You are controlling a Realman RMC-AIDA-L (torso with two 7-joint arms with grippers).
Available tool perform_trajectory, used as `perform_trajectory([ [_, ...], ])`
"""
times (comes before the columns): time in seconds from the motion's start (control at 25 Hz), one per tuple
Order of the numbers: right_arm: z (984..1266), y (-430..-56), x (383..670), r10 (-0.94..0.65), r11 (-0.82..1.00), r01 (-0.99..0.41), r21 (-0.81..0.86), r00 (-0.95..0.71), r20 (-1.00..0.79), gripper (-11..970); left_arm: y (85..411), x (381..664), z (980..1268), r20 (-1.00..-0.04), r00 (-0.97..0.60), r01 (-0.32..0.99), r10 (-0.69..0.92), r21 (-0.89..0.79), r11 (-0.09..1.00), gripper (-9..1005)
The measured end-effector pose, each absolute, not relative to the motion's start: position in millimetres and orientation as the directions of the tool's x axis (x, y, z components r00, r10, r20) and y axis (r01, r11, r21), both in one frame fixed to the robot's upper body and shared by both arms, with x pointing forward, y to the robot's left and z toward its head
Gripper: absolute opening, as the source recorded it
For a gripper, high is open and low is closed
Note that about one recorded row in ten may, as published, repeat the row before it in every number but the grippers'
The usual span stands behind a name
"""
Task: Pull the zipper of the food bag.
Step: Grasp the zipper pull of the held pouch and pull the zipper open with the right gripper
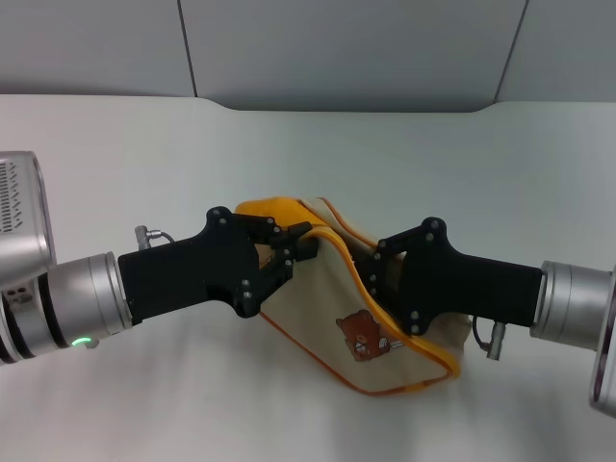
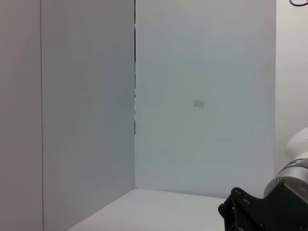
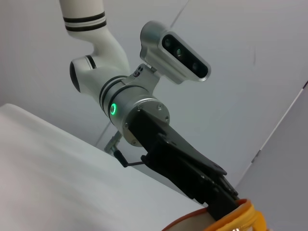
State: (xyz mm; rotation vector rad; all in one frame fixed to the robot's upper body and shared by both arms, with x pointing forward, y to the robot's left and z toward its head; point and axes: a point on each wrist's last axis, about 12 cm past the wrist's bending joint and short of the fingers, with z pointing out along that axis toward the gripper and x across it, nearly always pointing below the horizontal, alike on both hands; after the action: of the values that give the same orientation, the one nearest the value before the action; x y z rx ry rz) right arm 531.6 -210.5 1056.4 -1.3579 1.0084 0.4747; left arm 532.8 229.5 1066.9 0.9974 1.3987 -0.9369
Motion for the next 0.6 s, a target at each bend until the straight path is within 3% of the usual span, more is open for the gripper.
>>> perform_trajectory([
  [0.24, 1057, -216, 531, -0.27, 0.195, -0.785, -0.588, 0.533, -0.802, 3, 232, 532, 1066, -0.999, -0.022, 0.94, 0.05, -0.003, 0.34, 91],
  [0.4, 1053, -232, 524, -0.312, 0.168, -0.78, -0.603, 0.539, -0.783, 1, 237, 532, 1066, -0.999, -0.02, 0.925, 0.028, -0.008, 0.38, 91],
  [0.6, 1046, -262, 502, -0.378, 0.164, -0.799, -0.578, 0.491, -0.785, 20, 250, 536, 1065, -0.999, -0.03, 0.862, -0.015, -0.033, 0.505, 90],
])
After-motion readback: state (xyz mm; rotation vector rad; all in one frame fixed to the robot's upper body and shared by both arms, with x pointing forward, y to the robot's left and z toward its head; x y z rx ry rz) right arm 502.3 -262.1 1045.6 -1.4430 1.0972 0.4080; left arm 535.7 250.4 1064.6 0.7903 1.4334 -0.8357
